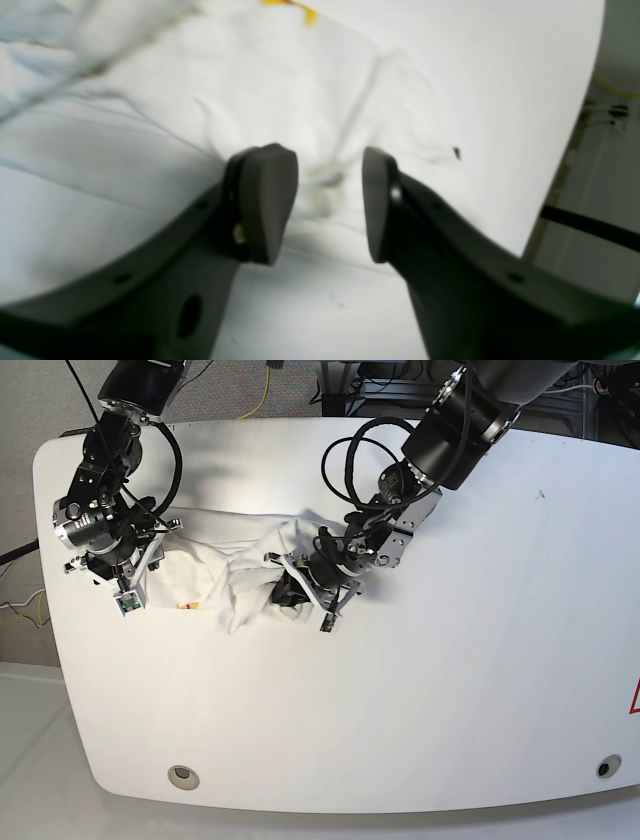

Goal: Fold the T-shirt properly

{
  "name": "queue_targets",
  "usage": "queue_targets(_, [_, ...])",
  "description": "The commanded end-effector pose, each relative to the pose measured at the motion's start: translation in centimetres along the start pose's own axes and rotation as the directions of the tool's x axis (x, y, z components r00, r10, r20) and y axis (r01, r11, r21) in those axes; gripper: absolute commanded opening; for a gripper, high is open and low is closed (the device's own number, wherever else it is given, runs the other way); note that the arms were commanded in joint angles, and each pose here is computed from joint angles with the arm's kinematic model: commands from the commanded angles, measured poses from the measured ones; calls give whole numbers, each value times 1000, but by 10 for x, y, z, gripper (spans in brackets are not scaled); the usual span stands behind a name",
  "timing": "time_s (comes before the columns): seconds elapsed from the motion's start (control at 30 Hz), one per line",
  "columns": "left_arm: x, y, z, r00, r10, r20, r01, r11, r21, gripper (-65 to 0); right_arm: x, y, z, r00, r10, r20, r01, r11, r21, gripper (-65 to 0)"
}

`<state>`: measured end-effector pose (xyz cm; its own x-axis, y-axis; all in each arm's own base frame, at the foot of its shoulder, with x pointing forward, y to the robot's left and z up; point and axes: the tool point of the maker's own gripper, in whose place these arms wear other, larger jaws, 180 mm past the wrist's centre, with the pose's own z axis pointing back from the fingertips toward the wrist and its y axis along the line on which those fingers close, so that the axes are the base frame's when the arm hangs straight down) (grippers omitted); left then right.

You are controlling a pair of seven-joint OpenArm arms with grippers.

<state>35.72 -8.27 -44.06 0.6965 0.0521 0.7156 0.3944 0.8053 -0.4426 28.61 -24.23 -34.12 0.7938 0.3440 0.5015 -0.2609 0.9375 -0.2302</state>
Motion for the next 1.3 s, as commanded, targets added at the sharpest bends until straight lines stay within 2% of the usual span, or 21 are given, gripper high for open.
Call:
queue_targets(0.0, [-45, 75, 24, 978, -23, -208, 69, 974, 215, -592, 14, -8, 6, 998, 2, 55, -1, 1000, -19, -392])
queue_targets(0.4, [-39, 134, 53, 970, -52, -239, 126, 944, 305, -593, 13, -8, 6, 999, -6, 54, 7, 1000, -20, -392])
queue_targets(0.67, [-22, 140, 63, 974, -91, -208, 153, 939, 307, -593, 15, -8, 5, 998, -24, 61, 25, 1000, -18, -389])
queue_targets(0.73, [-22, 141, 64, 973, -92, -211, 155, 939, 307, -593, 17, -6, 3, 996, -57, 70, 58, 998, -6, -378])
queue_targets(0.8, [-23, 141, 65, 971, -89, -223, 156, 939, 307, -593, 12, -11, 0, 991, -116, 66, 117, 993, -5, -338])
queue_targets(0.87, [-24, 142, 65, 968, -85, -234, 157, 939, 308, -593, 7, -19, -4, 982, -178, 61, 179, 984, -5, -268])
queue_targets(0.97, [-25, 140, 64, 968, -82, -236, 154, 940, 304, -594, -1, -27, -9, 966, -252, 55, 252, 968, 4, -136])
queue_targets(1.07, [-25, 140, 64, 968, -82, -238, 154, 940, 304, -594, -4, -31, -13, 959, -277, 52, 277, 961, 8, -25])
queue_targets(1.13, [-25, 139, 64, 968, -81, -239, 153, 941, 303, -594, 0, -34, -14, 960, -271, 62, 271, 962, 15, 0])
queue_targets(1.27, [-25, 138, 64, 968, -81, -238, 153, 941, 302, -594, -2, -43, -14, 948, -310, 78, 310, 951, 9, -10])
